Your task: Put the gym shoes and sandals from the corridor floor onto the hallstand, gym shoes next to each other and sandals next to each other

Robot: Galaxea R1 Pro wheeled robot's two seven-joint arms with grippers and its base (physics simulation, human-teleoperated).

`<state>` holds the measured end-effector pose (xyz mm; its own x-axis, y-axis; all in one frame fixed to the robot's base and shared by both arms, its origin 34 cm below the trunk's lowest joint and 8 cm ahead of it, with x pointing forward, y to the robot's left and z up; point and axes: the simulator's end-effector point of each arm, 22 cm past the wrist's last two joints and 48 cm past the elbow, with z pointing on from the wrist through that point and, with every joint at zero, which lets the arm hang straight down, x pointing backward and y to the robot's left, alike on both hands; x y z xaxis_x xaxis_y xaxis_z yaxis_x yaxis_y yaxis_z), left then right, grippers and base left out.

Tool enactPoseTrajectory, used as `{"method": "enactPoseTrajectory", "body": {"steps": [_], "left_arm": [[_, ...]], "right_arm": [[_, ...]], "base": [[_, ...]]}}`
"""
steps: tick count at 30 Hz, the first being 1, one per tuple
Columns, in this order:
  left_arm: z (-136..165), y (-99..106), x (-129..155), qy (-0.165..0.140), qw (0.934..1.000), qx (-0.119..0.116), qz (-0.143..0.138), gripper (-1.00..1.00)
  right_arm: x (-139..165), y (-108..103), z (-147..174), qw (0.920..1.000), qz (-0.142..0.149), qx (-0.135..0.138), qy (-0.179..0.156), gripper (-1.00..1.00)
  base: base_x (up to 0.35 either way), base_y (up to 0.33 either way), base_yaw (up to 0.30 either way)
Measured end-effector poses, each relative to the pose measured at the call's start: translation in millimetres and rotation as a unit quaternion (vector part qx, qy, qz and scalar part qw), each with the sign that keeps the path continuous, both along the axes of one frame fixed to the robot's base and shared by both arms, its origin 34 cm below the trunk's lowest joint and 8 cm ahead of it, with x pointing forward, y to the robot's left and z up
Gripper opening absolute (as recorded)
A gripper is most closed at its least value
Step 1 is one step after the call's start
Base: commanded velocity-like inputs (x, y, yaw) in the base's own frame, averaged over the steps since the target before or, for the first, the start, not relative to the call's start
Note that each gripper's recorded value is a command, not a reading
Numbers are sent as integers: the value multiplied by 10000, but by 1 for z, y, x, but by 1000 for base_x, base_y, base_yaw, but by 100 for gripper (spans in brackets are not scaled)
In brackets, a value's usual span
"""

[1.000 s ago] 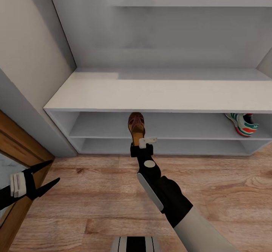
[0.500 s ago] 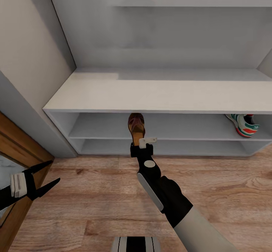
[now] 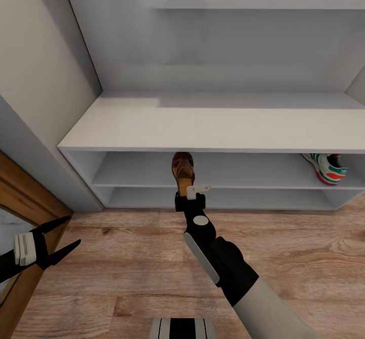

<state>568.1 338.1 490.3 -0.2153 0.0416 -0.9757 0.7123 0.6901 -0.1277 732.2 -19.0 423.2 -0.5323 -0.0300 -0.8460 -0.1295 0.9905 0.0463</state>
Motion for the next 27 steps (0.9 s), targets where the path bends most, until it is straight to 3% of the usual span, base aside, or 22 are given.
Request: {"method": "enactPoseTrajectory", "body": {"steps": [20,27], "left_arm": [[0,0,0,2,10000,-1,8,100],[0,1,0,-2,10000,0,8,100]], "right_arm": [[0,0,0,10000,0,-3,5,-100],[0,0,0,10000,0,-3,5,-100]], "base": [[2,0,0],[183,0,0]]}}
